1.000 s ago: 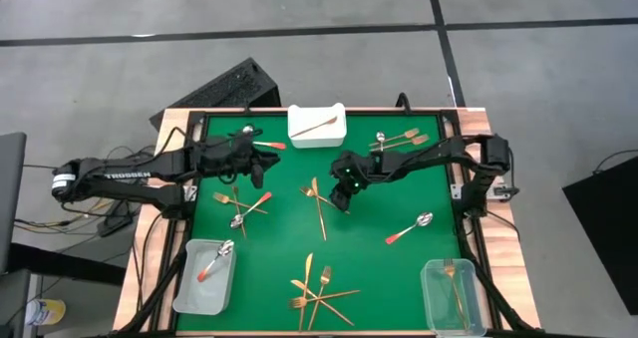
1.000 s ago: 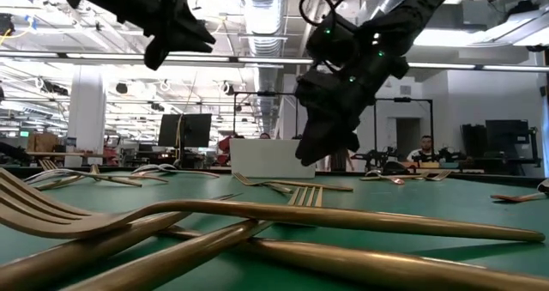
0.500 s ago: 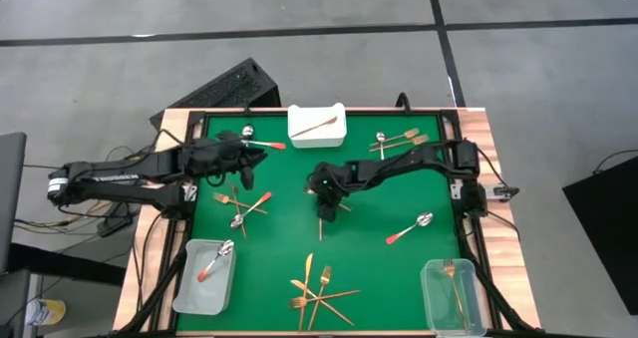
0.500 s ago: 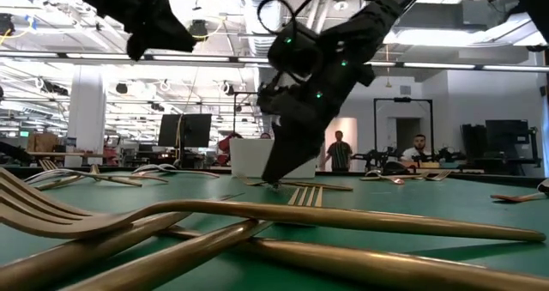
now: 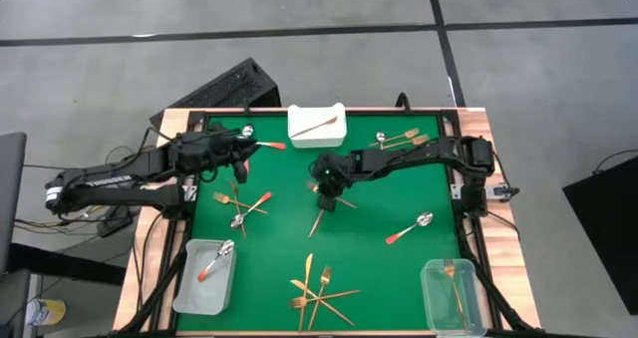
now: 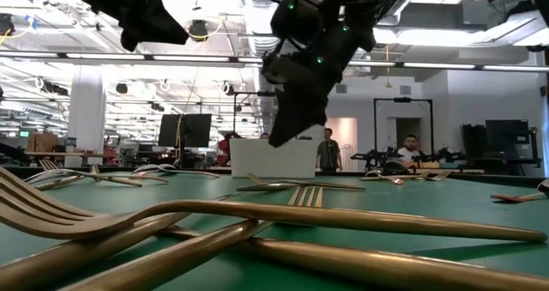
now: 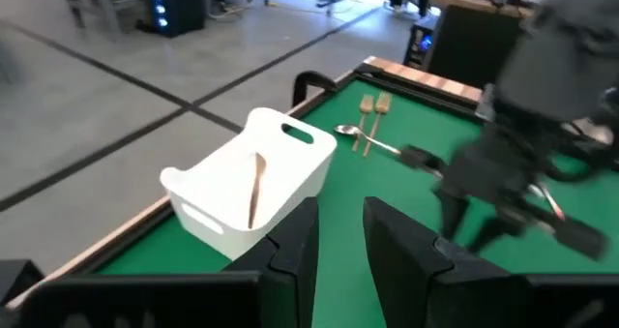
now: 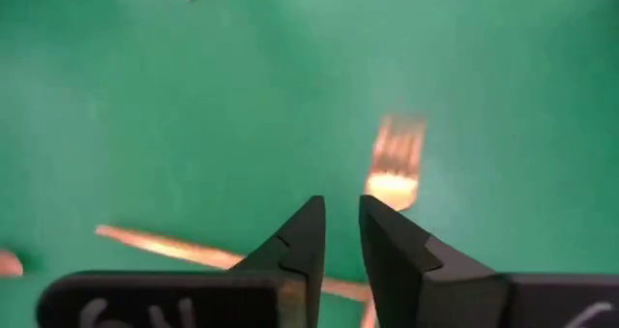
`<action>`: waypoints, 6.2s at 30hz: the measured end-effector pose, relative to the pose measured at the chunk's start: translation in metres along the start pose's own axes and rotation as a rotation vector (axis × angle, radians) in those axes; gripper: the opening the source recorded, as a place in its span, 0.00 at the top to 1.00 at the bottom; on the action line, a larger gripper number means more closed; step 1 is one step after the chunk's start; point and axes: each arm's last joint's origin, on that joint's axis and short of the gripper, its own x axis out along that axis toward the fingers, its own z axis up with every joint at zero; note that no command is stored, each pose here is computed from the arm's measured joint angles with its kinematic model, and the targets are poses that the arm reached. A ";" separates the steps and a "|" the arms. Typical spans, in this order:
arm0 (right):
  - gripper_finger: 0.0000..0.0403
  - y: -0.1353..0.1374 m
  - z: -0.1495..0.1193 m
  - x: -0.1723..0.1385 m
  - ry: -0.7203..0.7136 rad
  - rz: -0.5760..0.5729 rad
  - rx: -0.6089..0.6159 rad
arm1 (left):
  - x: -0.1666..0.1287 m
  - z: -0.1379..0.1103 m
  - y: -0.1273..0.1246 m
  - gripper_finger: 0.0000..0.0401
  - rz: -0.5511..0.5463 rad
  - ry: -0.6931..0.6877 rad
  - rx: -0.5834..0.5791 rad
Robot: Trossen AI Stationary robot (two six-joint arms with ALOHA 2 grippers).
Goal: Sort silverware by color (type)
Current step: Put the gold fork into the transparent bin
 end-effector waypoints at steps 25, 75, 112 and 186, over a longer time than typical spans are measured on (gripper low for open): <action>0.65 -0.016 -0.016 0.031 0.106 -0.057 0.015 | 0.019 0.003 0.013 0.82 -0.008 0.011 0.116; 0.68 -0.005 -0.054 0.028 0.185 -0.036 0.015 | 0.017 -0.003 0.002 0.82 -0.050 0.056 -0.018; 0.91 0.060 -0.108 -0.189 0.149 -0.221 0.532 | 0.018 0.002 0.005 0.82 0.076 -0.016 -0.135; 0.70 -0.011 -0.034 0.042 0.063 0.139 -0.120 | 0.012 -0.005 -0.007 0.82 0.209 -0.018 -0.095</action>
